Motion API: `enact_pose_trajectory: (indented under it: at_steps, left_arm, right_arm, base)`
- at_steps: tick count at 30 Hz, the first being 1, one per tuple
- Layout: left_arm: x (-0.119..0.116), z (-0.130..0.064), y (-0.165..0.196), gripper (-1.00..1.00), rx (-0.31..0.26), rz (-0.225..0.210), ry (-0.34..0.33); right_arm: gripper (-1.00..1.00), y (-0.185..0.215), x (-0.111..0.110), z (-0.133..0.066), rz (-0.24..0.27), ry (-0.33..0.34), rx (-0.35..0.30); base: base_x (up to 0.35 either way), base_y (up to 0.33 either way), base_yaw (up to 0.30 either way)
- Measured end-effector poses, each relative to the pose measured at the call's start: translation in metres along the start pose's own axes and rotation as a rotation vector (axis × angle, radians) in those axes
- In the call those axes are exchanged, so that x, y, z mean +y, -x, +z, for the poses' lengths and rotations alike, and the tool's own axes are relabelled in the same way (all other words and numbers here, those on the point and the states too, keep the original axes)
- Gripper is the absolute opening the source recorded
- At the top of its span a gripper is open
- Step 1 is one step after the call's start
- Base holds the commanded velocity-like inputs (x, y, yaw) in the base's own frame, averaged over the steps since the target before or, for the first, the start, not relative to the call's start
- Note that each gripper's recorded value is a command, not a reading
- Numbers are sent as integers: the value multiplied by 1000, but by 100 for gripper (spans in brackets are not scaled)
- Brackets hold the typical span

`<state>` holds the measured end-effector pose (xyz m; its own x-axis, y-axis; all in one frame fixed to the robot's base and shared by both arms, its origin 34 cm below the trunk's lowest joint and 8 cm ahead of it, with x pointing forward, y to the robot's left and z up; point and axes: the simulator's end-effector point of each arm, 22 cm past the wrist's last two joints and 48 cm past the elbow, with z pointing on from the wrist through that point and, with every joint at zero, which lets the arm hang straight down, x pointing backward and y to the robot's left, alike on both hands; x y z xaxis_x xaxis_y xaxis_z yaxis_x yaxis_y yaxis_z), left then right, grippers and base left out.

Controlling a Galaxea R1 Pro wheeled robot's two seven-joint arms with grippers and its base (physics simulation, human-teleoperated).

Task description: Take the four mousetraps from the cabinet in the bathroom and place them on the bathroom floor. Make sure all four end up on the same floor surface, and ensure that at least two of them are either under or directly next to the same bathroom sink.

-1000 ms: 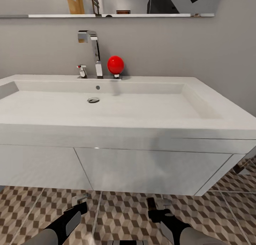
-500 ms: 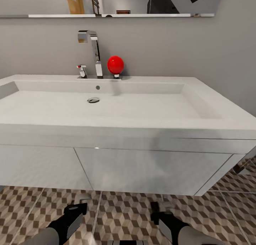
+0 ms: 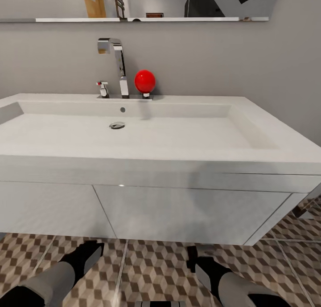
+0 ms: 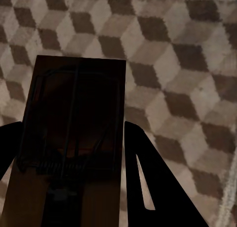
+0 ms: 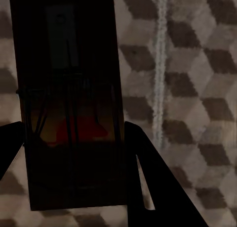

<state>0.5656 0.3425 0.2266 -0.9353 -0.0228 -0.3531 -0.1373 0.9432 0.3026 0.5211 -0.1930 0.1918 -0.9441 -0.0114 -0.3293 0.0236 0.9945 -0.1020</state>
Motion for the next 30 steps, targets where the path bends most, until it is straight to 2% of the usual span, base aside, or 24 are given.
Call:
enact_pose_trajectory:
  at_steps: [30]
  left_arm:
    - [-2,-2,10,-100,-24,-11,-5]
  right_arm:
    - [-100,53,3,-7,8,12,-82]
  base:
    - [0,0,0]
